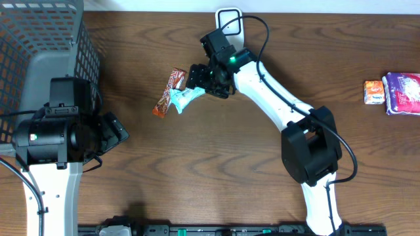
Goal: Scan the item barcode
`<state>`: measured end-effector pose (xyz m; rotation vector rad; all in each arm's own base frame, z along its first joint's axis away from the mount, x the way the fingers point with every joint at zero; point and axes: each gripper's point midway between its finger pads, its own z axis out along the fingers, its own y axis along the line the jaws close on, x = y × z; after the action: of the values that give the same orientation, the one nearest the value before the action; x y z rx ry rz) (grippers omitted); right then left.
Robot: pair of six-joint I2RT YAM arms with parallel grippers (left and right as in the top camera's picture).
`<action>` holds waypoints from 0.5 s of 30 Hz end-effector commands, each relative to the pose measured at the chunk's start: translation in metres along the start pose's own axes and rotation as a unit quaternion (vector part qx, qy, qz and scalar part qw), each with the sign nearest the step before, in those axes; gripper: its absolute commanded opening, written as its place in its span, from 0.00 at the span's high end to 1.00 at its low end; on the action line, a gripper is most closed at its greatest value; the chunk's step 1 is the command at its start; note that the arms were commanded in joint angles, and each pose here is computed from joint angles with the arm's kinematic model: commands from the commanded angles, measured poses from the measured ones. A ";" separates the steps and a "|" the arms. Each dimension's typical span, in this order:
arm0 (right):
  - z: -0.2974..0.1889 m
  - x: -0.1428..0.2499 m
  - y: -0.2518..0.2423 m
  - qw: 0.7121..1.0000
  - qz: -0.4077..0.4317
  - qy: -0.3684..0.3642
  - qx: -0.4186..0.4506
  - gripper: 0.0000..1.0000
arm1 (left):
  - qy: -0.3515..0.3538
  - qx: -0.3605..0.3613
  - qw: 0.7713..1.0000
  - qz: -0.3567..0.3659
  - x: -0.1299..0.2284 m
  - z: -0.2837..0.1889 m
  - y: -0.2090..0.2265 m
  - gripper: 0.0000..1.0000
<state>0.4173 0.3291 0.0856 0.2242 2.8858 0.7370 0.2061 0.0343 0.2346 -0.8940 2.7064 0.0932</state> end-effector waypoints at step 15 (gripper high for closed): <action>0.036 0.001 0.013 0.987 0.084 -0.121 0.057 0.23 | -0.003 -0.008 1.000 -0.007 -0.001 0.000 0.004 0.02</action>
<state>0.4229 0.3576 0.0854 0.4554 2.7168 0.6046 0.2061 0.0343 0.2346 -0.8940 2.7064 0.0932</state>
